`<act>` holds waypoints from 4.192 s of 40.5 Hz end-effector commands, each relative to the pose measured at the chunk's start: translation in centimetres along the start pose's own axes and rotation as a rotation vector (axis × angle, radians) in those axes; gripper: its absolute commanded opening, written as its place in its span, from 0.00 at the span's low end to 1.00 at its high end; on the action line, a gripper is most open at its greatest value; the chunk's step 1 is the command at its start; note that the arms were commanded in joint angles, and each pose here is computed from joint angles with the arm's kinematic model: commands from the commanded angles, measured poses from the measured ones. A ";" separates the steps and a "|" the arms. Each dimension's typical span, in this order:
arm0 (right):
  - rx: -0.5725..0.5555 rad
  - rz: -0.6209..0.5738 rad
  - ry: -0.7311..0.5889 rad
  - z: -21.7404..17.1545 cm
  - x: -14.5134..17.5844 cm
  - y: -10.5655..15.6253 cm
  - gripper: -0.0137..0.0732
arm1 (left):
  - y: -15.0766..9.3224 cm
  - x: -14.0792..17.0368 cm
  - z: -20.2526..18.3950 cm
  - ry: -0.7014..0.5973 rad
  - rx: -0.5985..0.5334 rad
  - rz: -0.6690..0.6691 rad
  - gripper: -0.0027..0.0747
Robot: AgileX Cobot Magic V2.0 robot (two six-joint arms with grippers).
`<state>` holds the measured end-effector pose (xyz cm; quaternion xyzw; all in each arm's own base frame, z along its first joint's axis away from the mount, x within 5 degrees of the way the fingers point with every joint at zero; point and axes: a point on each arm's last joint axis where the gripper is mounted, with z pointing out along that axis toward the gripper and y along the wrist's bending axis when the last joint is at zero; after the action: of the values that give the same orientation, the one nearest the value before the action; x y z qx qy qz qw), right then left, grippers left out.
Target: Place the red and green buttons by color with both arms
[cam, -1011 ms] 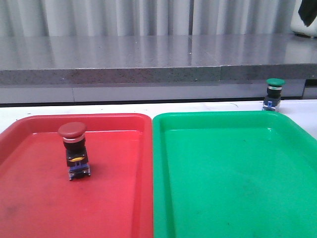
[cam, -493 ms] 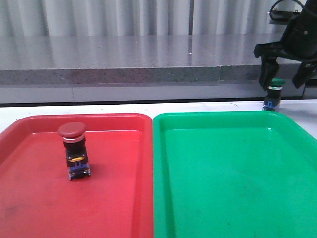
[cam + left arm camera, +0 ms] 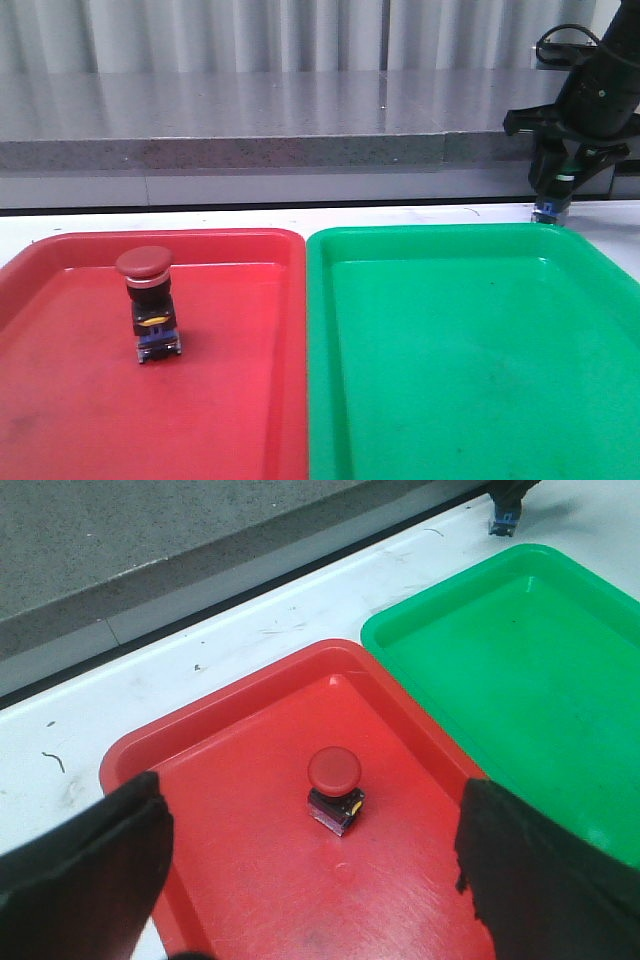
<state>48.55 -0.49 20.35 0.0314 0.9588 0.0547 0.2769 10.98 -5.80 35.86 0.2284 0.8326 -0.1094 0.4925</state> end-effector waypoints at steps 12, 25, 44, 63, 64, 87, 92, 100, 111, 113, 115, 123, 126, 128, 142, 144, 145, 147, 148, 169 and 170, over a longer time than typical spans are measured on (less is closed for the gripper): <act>-0.027 -0.112 -0.236 -12.6 -3.4 2.3 0.43 | -0.1 -1.2 -0.4 -0.088 0.004 0.002 0.76; -0.104 -0.266 -0.213 -18.8 0.7 7.4 0.43 | -0.1 -1.2 -0.4 -0.088 0.004 0.002 0.76; -0.214 -0.421 -0.139 -17.8 13.8 11.7 0.43 | -0.1 -1.2 -0.4 -0.088 0.004 0.002 0.76; -0.195 -0.419 -0.071 -12.2 16.0 11.9 0.43 | -0.1 -1.2 -0.4 -0.088 0.004 0.002 0.76; -0.194 -0.419 -0.067 -12.0 16.0 11.9 0.43 | -0.1 -1.2 -0.4 -0.088 0.004 0.002 0.76; -0.188 -0.418 -0.040 -10.8 16.2 12.0 0.78 | -0.1 -1.2 -0.4 -0.088 0.004 0.002 0.76; -0.193 -0.421 -0.040 -11.5 15.7 12.2 0.78 | -0.1 -1.2 -0.4 -0.088 0.004 0.002 0.76; -0.215 -0.429 -0.079 -15.2 14.7 12.3 0.78 | -0.1 -1.2 -0.4 -0.088 0.004 0.002 0.76; -0.251 -0.438 -0.174 -22.9 15.6 11.2 0.78 | -0.1 -1.2 -0.4 -0.088 0.004 0.002 0.76; -0.257 -0.439 -0.185 -24.3 16.1 10.8 0.78 | -0.1 -1.2 -0.4 -0.088 0.004 0.002 0.76; -0.262 -0.437 -0.198 -25.6 16.6 10.5 0.78 | -0.1 -1.2 -0.4 -0.088 0.004 0.002 0.76; -0.278 -0.411 -0.285 -29.8 19.3 8.8 0.78 | -0.1 -1.2 -0.4 -0.088 0.004 0.002 0.76; -0.275 -0.388 -0.294 -30.7 20.5 8.1 0.78 | -0.1 -1.2 -0.4 -0.088 0.004 0.002 0.76; -0.275 -0.380 -0.298 -31.3 21.4 7.7 0.78 | -0.1 -1.2 -0.4 -0.088 0.004 0.002 0.76; -0.270 -0.404 -0.340 -34.4 25.8 5.3 0.78 | -0.1 -1.2 -0.4 -0.088 0.004 0.002 0.76; -0.268 -0.406 -0.348 -34.6 26.0 5.2 0.78 | -0.1 -1.2 -0.4 -0.088 0.004 0.002 0.76; -0.268 -0.406 -0.352 -34.7 26.1 5.2 0.78 | -0.1 -1.2 -0.4 -0.088 0.004 0.002 0.76; -0.267 -0.407 -0.354 -34.8 26.1 5.1 0.78 | -0.1 -1.2 -0.4 -0.088 0.004 0.002 0.76; -0.267 -0.407 -0.352 -34.8 26.1 5.1 0.78 | -0.1 -1.2 -0.4 -0.088 0.004 0.002 0.76; -0.263 -0.409 -0.351 -34.8 26.1 5.1 0.62 | -0.1 -1.2 -0.4 -0.088 0.004 0.002 0.76; -0.263 -0.409 -0.351 -34.8 26.1 5.1 0.57 | -0.1 -1.2 -0.4 -0.088 0.004 0.002 0.76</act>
<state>7.77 3.89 35.31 -0.1943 0.8837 0.1145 0.4102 10.98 -5.80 35.81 0.2287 0.8330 -0.1091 0.4919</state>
